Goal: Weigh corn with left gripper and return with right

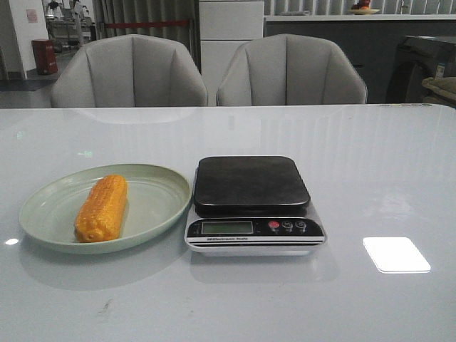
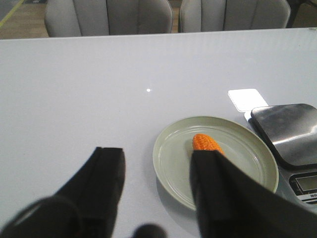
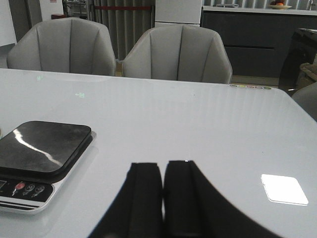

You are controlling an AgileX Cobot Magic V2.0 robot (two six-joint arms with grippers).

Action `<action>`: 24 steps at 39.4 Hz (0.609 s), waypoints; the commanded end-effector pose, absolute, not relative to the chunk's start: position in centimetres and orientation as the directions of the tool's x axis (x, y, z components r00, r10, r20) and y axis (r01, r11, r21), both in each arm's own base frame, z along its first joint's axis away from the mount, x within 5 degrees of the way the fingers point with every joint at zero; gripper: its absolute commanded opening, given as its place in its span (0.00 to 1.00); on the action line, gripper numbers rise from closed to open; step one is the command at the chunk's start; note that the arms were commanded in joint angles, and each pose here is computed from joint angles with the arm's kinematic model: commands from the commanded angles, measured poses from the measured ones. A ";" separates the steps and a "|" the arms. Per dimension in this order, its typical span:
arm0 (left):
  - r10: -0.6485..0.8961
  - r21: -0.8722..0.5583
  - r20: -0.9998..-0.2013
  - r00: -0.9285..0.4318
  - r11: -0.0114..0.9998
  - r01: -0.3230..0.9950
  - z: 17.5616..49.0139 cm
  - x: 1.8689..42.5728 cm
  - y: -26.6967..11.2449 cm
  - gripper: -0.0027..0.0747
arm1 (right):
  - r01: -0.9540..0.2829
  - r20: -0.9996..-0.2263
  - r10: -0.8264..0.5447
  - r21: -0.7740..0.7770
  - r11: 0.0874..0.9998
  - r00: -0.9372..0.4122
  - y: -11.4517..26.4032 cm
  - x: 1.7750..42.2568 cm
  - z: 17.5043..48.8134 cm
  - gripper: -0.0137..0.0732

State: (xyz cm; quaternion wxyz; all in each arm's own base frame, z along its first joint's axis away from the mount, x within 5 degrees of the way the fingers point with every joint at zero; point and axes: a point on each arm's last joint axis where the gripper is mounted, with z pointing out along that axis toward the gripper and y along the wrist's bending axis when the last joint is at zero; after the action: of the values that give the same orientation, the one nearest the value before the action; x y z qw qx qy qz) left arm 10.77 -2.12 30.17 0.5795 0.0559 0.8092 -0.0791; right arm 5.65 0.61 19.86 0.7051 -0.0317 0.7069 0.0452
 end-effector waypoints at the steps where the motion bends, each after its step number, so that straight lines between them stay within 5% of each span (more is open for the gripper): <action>1: -0.013 -0.071 -0.960 -0.279 0.978 0.197 32.0 12.2 -2.6 0.72 | -0.106 -0.996 0.015 0.006 0.994 0.088 0.6 5.5 20.3 0.36; 24: 0.090 -0.134 -0.820 -0.565 0.930 0.343 30.6 22.5 -9.3 0.77 | -0.106 -0.996 0.015 0.006 0.994 0.088 0.6 5.5 20.3 0.36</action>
State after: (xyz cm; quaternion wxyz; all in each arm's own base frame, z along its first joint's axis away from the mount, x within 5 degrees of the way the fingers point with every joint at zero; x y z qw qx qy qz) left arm 20.97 -8.05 29.31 0.4239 0.1270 0.8884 -0.1220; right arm 5.65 0.61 19.86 0.7051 -0.0317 0.7069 0.0452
